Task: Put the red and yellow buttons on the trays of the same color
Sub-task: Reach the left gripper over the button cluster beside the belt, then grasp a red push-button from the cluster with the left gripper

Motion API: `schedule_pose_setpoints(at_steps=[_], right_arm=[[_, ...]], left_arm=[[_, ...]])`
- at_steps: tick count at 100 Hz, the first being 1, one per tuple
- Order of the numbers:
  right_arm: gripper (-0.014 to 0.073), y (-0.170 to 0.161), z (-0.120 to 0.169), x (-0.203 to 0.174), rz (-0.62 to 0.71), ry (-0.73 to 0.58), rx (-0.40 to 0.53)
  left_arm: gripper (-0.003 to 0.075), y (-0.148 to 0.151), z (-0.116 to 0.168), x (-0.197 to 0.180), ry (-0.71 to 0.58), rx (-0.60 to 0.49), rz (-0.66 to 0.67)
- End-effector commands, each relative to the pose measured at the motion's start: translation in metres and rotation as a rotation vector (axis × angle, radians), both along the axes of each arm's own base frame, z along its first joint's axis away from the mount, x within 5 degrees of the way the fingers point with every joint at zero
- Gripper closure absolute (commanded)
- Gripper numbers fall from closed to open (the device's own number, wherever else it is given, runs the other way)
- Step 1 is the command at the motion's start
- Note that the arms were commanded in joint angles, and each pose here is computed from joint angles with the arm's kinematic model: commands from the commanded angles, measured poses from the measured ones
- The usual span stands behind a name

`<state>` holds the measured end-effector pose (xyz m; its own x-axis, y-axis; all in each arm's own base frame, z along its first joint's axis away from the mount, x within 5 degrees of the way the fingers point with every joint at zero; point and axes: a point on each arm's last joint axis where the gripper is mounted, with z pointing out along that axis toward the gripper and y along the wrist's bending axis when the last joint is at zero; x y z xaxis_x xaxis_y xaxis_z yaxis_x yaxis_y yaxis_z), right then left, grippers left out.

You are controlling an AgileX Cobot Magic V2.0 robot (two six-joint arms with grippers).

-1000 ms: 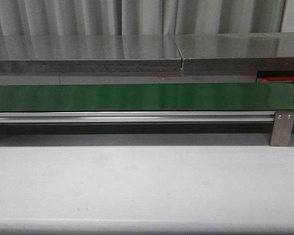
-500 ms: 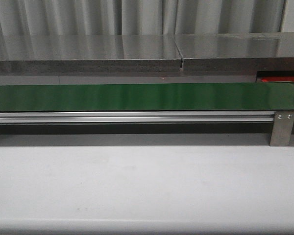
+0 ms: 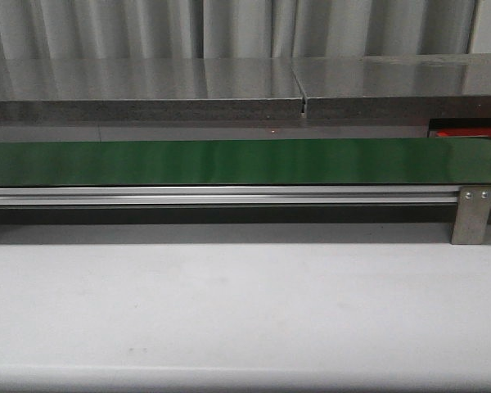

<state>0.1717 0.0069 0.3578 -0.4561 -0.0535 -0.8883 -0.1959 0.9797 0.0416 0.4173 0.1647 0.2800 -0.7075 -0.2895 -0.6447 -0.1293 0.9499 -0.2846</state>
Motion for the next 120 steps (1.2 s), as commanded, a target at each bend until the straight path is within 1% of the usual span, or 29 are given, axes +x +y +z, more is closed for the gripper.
schedule_pose_setpoints(at_steps=[1,9,19,36,46,70,100,120], right_arm=[[0.0713,-0.002,0.013,0.000,-0.022,-0.080,-0.001],[0.0713,-0.002,0.013,0.000,-0.022,-0.080,-0.001],[0.0713,-0.002,0.013,0.000,-0.022,-0.080,-0.001],[0.0713,-0.002,0.013,0.000,-0.022,-0.080,-0.001],[0.0713,-0.002,0.013,0.000,-0.022,-0.080,-0.001],[0.0713,-0.002,0.013,0.000,-0.022,-0.080,-0.001],[0.0713,-0.002,0.013,0.000,-0.022,-0.080,-0.001],[0.0713,-0.002,0.013,0.000,-0.022,-0.080,-0.001]], left_arm=[[0.0102,0.005,0.022,0.013,-0.074,-0.022,0.015],[0.0102,0.012,0.011,0.027,-0.064,-0.043,0.031],[0.0102,0.016,0.006,0.035,-0.071,-0.038,0.035],[0.0102,0.026,-0.005,0.037,-0.025,0.048,0.071],[0.0102,0.029,-0.011,0.038,0.000,0.093,0.069],[0.0102,0.032,-0.017,0.042,-0.015,0.093,0.085],[0.0102,0.034,-0.043,0.049,0.027,0.066,0.084],[0.0102,0.036,-0.052,0.052,0.027,0.070,0.092]])
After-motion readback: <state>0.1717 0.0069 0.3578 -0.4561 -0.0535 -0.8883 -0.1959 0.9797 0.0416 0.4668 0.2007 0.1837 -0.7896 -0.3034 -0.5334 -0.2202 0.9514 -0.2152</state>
